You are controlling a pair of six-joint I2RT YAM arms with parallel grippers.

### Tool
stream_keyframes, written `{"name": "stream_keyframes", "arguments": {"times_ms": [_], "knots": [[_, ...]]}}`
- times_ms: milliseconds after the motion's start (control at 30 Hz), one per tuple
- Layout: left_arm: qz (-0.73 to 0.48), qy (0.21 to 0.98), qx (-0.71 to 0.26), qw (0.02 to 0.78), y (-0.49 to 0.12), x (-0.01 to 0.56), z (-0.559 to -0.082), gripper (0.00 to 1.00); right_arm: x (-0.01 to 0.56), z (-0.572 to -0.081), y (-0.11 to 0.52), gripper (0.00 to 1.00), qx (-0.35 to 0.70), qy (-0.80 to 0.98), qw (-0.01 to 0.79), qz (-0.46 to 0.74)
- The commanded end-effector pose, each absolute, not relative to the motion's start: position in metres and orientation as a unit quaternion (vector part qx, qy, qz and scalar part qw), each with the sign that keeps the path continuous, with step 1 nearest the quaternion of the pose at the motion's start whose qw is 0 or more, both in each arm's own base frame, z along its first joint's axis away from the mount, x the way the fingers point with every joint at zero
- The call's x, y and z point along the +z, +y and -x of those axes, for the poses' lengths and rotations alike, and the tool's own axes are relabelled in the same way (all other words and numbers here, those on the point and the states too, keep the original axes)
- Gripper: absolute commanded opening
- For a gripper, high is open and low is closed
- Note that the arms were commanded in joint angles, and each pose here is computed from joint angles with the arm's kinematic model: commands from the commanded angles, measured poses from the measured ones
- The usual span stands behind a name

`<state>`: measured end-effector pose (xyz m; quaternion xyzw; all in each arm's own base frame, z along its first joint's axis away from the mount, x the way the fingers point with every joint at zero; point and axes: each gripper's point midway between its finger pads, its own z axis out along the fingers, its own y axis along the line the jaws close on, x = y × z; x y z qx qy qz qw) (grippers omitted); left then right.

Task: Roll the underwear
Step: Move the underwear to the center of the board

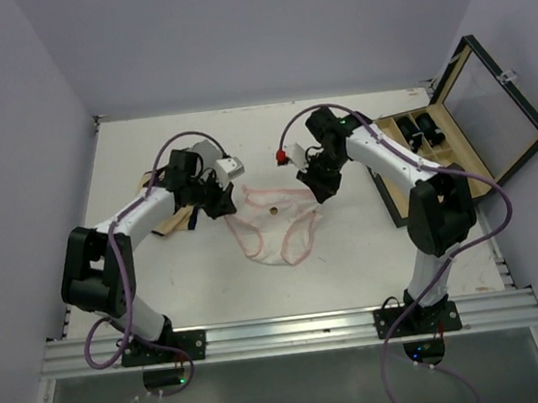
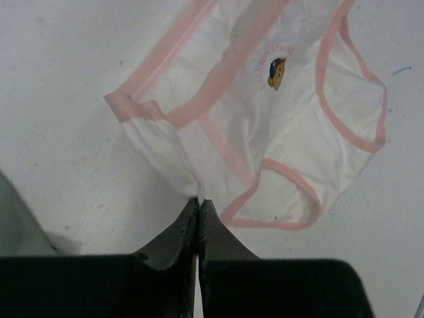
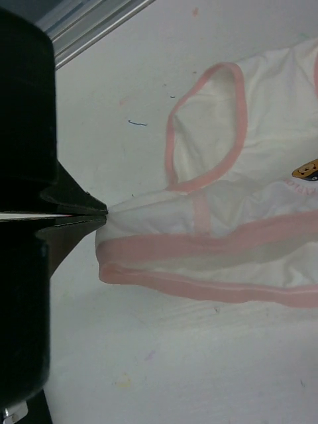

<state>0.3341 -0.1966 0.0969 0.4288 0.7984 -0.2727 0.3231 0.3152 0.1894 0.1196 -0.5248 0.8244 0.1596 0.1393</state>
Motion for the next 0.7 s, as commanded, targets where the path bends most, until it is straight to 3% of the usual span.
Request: {"name": "stream_keyframes", "arguments": {"times_ms": [0,133,167,267,300,467,667], "knots": [[-0.446,0.807,-0.303,0.241,-0.188,0.063,-0.279,0.04,0.104,-0.272,0.174,0.0,0.17,0.794,0.04,0.583],[-0.438,0.83,-0.268,0.216,-0.169,0.039,-0.264,0.13,0.075,-0.252,0.164,0.07,0.164,0.798,-0.015,0.58],[-0.434,0.836,-0.261,0.212,-0.165,0.034,-0.26,0.24,0.065,-0.247,0.159,0.2,0.155,0.807,-0.029,0.569],[-0.429,0.841,-0.241,0.225,-0.16,0.037,-0.267,0.39,0.06,-0.248,0.16,0.45,0.152,0.82,-0.027,0.552],[-0.427,0.841,-0.237,0.233,-0.159,0.04,-0.271,0.41,0.06,-0.252,0.161,0.49,0.15,0.825,-0.016,0.545],[-0.412,0.828,-0.23,0.303,-0.161,0.086,-0.309,0.51,0.081,-0.281,0.172,0.5,0.168,0.853,0.043,0.493],[-0.393,0.837,-0.232,0.302,-0.169,0.089,-0.338,0.54,0.081,-0.304,0.186,0.45,0.212,0.896,0.035,0.388]]}}
